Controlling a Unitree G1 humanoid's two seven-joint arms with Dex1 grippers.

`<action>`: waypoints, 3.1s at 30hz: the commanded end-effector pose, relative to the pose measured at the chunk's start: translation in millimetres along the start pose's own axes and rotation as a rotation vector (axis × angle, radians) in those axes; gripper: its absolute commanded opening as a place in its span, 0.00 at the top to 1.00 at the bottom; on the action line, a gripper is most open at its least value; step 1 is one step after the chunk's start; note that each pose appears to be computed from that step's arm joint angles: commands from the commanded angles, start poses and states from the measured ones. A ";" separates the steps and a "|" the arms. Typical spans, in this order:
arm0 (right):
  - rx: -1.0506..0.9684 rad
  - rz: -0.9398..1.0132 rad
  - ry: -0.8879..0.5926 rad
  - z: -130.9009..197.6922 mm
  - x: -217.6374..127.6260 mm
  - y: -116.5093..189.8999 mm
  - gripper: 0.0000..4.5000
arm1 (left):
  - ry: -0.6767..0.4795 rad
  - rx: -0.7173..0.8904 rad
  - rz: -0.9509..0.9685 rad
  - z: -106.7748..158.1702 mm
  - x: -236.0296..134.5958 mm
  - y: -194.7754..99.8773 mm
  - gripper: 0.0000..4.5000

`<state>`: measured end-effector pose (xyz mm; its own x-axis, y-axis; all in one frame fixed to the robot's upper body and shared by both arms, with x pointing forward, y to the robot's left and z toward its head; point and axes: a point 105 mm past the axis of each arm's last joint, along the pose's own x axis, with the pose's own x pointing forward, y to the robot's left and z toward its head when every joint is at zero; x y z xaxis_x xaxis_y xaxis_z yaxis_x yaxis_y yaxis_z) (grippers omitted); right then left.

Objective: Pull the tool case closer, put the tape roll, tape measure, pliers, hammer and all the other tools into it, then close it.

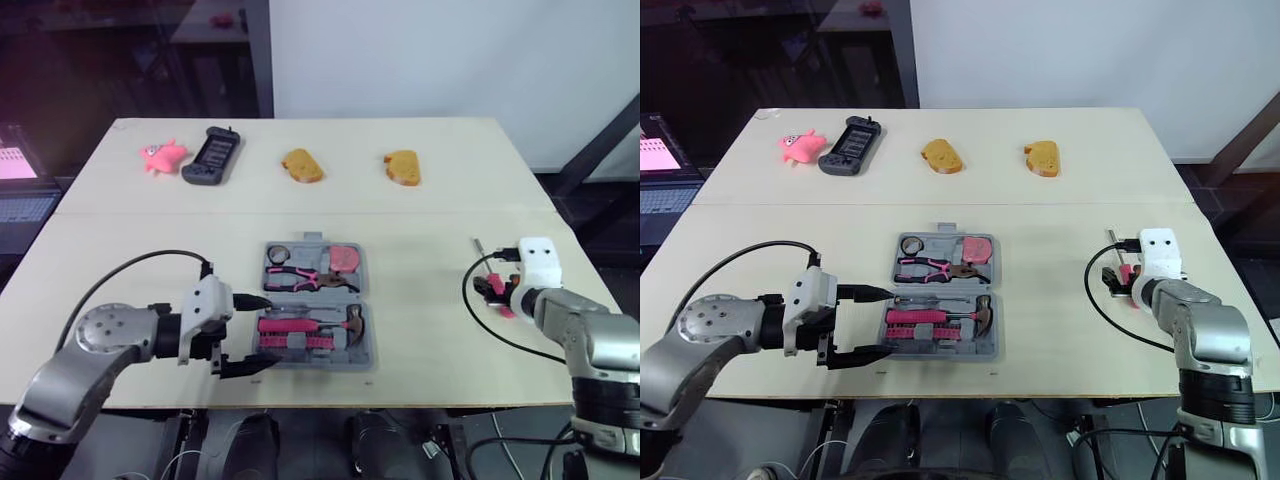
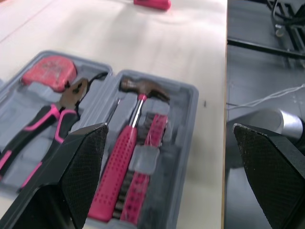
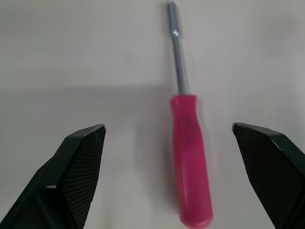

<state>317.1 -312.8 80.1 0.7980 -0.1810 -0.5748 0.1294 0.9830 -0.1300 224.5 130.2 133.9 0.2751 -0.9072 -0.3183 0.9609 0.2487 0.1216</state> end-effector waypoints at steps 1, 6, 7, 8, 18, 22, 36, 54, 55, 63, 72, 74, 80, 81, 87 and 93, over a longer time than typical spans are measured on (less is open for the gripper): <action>-0.009 -0.038 -0.020 11.9 0.7 -10.7 0.00 | -0.057 0.039 0.024 18.0 -1.7 2.7 0.02; -0.037 -0.020 0.005 14.5 9.4 -7.6 0.00 | -0.057 0.033 0.056 21.7 -11.0 9.1 0.02; -0.041 -0.015 0.013 14.7 11.6 -6.5 0.00 | -0.047 0.039 0.062 20.6 -13.0 10.2 0.02; -0.042 -0.012 0.021 14.6 14.0 -6.0 0.00 | -0.040 0.043 0.064 19.6 -14.1 10.4 0.02; -0.041 -0.008 0.052 17.8 31.3 -7.1 0.00 | -0.067 0.031 0.057 25.2 -11.1 3.9 0.02; -0.051 0.010 0.050 19.1 34.4 -3.9 0.20 | -0.056 0.027 0.064 21.7 -11.1 3.9 0.00; -0.075 0.052 0.003 28.3 31.4 2.4 0.92 | -0.036 0.017 0.067 14.4 -11.9 5.4 0.00; -0.170 0.424 0.029 -5.0 -77.2 113.7 0.92 | 0.003 0.001 0.057 0.8 -18.5 12.8 0.00; -0.152 0.426 0.018 -9.6 -79.5 121.8 0.92 | 0.004 0.001 0.054 0.4 -18.5 12.7 0.00; 0.022 0.310 0.037 -36.0 -80.6 154.7 0.92 | 0.007 0.000 0.037 -1.0 -17.8 10.6 0.00; 0.066 0.258 0.177 -61.8 -65.1 159.9 0.92 | 0.012 0.002 0.032 1.0 -18.8 9.5 0.00; 0.084 0.262 0.201 -65.5 -62.2 161.8 0.92 | 0.015 0.003 0.034 0.8 -19.2 9.7 0.00; 0.124 0.256 0.224 -65.6 -55.1 161.9 0.49 | 0.019 0.003 0.037 0.6 -19.5 9.2 0.00; 0.143 0.262 0.181 -54.7 -57.2 159.6 0.38 | 0.020 0.003 0.040 0.7 -19.9 9.5 0.00; 0.114 0.350 -0.113 5.3 -86.2 144.5 0.01 | 0.027 0.003 0.060 0.9 -23.0 12.5 0.00; -0.494 0.713 -0.206 62.6 -128.7 153.0 0.01 | 0.019 0.004 0.069 1.3 -19.9 14.6 0.00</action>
<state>284.4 -164.4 172.2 0.8299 0.3369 -0.4448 -0.4224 0.9001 -0.1064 232.3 153.7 137.2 0.3359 -0.8794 -0.3373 0.9419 0.3155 0.1155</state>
